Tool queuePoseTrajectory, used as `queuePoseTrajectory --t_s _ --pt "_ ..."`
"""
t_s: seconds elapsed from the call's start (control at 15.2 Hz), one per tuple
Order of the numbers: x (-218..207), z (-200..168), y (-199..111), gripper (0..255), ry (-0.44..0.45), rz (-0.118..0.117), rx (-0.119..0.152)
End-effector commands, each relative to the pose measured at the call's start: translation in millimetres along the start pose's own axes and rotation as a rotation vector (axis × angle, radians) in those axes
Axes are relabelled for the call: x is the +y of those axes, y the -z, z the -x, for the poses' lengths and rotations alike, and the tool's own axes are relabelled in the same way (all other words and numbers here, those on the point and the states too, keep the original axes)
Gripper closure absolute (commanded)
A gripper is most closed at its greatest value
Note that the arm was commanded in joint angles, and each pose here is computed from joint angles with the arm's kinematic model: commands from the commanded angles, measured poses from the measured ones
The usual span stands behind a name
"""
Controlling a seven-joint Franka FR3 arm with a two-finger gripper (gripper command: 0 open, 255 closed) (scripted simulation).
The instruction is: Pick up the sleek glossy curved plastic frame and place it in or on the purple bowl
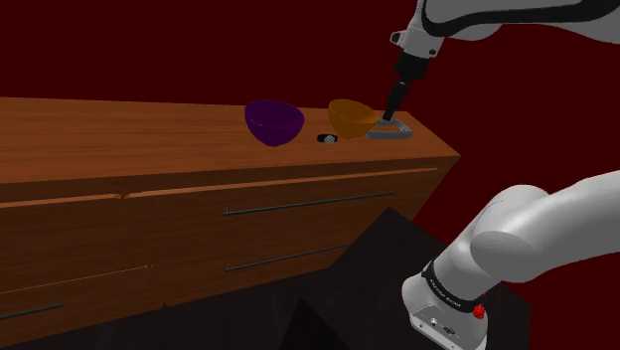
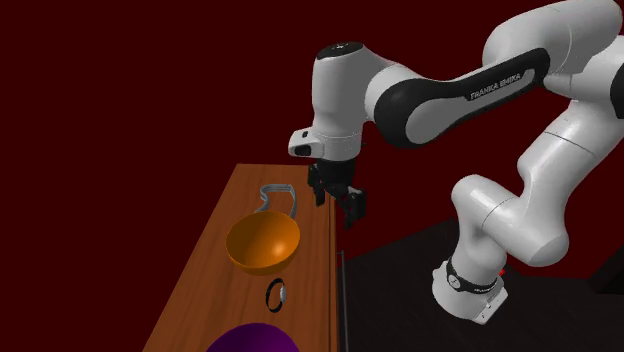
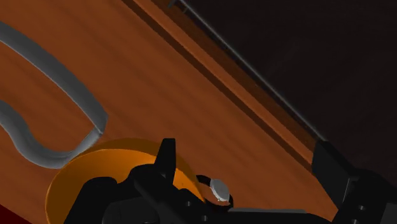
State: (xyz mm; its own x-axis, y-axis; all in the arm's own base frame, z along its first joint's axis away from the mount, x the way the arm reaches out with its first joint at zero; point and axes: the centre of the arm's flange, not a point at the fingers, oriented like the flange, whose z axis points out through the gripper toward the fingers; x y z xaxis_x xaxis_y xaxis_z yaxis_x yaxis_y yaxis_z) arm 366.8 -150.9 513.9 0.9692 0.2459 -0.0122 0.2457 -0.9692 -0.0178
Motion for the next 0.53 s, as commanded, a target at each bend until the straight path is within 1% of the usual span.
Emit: queuePoseTrajectory --t_s 0.0,0.46 --pt "22 -2 -9 0 0.020 0.010 0.002" --pt "103 -18 -39 0 0.079 0.042 0.007"
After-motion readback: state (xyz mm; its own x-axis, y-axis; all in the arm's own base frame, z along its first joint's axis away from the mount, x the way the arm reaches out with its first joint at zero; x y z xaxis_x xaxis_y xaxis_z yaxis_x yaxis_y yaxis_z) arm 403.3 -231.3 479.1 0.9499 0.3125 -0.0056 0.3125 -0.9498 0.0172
